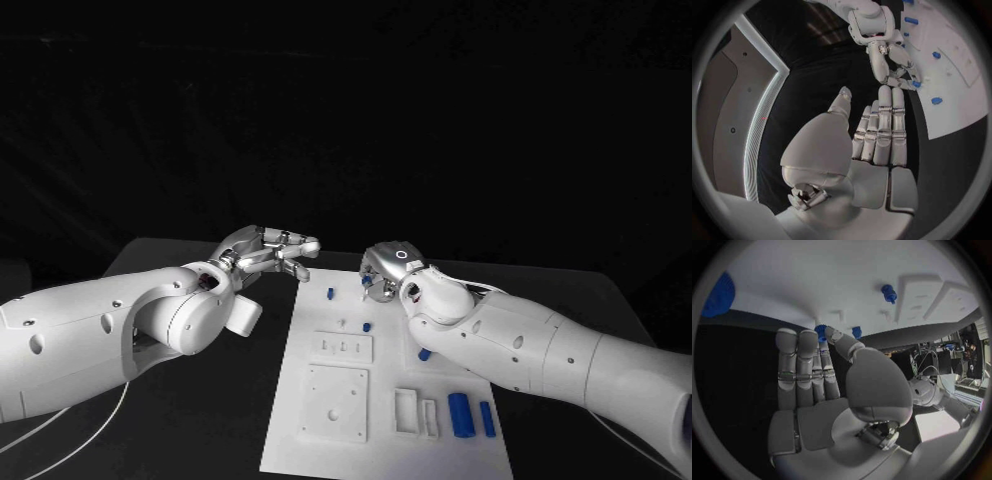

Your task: Assemble the parts on the task board

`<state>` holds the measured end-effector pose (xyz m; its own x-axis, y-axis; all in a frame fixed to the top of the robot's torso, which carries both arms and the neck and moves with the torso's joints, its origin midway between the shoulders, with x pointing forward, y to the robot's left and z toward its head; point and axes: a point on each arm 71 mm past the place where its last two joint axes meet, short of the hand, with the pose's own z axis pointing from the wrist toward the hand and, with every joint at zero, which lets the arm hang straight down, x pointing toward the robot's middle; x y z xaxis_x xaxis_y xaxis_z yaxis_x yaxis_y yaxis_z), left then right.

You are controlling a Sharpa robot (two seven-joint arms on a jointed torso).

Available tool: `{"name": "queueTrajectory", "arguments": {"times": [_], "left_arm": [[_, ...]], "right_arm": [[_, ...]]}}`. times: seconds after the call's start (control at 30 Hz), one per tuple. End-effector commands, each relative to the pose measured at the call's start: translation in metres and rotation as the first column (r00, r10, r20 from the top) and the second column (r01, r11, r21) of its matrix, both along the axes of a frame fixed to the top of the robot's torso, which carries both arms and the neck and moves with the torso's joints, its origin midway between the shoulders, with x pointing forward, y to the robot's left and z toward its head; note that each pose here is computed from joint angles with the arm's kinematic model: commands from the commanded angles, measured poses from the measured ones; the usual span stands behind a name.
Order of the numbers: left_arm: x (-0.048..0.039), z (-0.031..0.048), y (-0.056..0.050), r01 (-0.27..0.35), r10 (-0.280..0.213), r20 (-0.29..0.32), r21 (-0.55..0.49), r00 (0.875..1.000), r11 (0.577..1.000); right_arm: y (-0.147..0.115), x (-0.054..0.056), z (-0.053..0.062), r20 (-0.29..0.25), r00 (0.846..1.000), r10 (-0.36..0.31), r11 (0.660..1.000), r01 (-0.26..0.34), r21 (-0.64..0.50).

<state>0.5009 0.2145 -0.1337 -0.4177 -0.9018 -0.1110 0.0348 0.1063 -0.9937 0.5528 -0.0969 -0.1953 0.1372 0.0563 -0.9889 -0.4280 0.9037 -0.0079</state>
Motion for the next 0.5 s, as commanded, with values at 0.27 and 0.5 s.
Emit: {"name": "queueTrajectory", "arguments": {"times": [0.27, 0.5], "left_arm": [[-0.0005, 0.0013, -0.0029, 0.02, -0.02, 0.003, -0.006, 1.0, 1.0], [-0.0001, 0.0012, -0.0023, 0.019, -0.019, 0.002, -0.006, 1.0, 1.0]], "right_arm": [[-0.0032, 0.0027, -0.0076, -0.027, 1.0, -0.008, 0.999, 0.007, -0.031], [-0.0033, 0.0027, -0.0082, -0.042, 0.999, -0.005, 1.0, 0.004, -0.015]]}}
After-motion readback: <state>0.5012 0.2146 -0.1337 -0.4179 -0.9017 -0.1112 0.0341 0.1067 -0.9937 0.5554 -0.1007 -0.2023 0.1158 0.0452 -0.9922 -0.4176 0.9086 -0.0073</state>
